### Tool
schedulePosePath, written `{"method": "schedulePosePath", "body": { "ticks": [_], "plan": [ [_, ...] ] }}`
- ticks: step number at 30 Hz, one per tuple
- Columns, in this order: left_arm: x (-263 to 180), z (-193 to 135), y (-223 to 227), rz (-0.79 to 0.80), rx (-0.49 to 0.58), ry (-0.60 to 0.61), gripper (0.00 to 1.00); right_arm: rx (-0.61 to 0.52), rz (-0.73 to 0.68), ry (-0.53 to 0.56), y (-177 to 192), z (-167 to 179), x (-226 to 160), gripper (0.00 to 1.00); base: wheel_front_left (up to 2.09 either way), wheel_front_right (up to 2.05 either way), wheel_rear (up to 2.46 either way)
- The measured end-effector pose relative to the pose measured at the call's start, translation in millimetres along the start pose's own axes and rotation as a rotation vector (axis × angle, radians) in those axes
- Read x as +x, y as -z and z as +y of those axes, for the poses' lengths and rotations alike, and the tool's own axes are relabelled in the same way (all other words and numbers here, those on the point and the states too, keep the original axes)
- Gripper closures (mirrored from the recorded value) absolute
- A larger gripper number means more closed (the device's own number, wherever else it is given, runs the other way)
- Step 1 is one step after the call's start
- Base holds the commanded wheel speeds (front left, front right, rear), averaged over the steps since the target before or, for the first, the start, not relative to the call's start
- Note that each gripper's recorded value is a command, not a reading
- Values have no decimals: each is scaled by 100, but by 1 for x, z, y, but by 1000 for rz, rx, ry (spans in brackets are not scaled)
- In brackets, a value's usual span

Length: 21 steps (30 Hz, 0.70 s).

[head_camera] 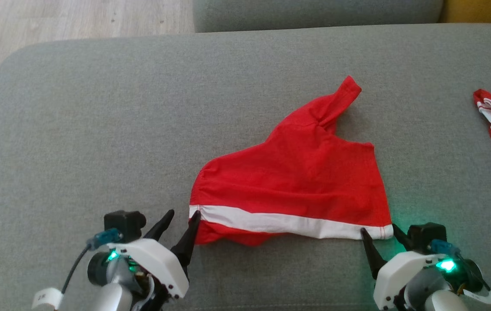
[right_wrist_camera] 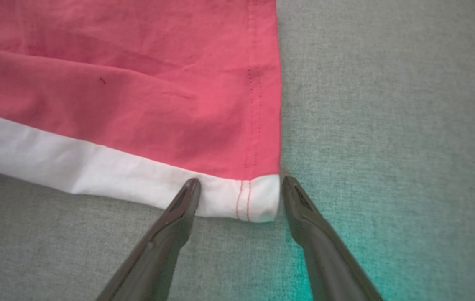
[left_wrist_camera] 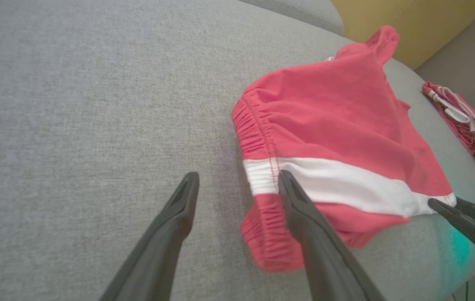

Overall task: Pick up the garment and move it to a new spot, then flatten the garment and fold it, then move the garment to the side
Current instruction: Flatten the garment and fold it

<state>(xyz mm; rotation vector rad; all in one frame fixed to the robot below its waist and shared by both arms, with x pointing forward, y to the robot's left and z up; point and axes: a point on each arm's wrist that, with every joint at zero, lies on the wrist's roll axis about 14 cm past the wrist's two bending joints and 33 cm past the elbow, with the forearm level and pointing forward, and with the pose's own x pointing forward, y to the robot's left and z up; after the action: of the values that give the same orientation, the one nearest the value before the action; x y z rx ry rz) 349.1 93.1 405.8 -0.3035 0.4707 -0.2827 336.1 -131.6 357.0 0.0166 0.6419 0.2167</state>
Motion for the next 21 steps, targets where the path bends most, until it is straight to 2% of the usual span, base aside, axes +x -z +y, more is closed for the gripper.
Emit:
{"method": "schedulePosePath", "body": {
  "ticks": [11, 12, 13, 15, 16, 17, 21],
  "plan": [
    [6, -9, 10, 72, -130, 45, 0, 7, 6, -6, 1, 1, 2, 0, 0, 0, 0],
    [7, -9, 10, 77, -124, 50, 15, 7, 7, -7, 1, 1, 3, 0, 0, 0, 0],
    [8, -9, 10, 80, -124, 54, 43, 7, 7, -8, 1, 1, 3, 0, 0, 0, 0],
    [11, -10, 8, 80, -121, 60, 80, 10, 12, -10, 0, 1, 4, 0, 0, 0, 0],
    [12, -10, 7, 82, -117, 65, 100, 14, 16, -14, 0, 2, 5, 43, 0, 0, 0],
    [13, -13, 7, 83, -113, 74, 100, 19, 14, -19, -1, 3, 5, 100, 0, 0, 0],
    [14, -28, 7, 95, -117, 124, 100, 54, -8, -37, -8, 6, 6, 100, 0, 0, 0]
  ]
}}
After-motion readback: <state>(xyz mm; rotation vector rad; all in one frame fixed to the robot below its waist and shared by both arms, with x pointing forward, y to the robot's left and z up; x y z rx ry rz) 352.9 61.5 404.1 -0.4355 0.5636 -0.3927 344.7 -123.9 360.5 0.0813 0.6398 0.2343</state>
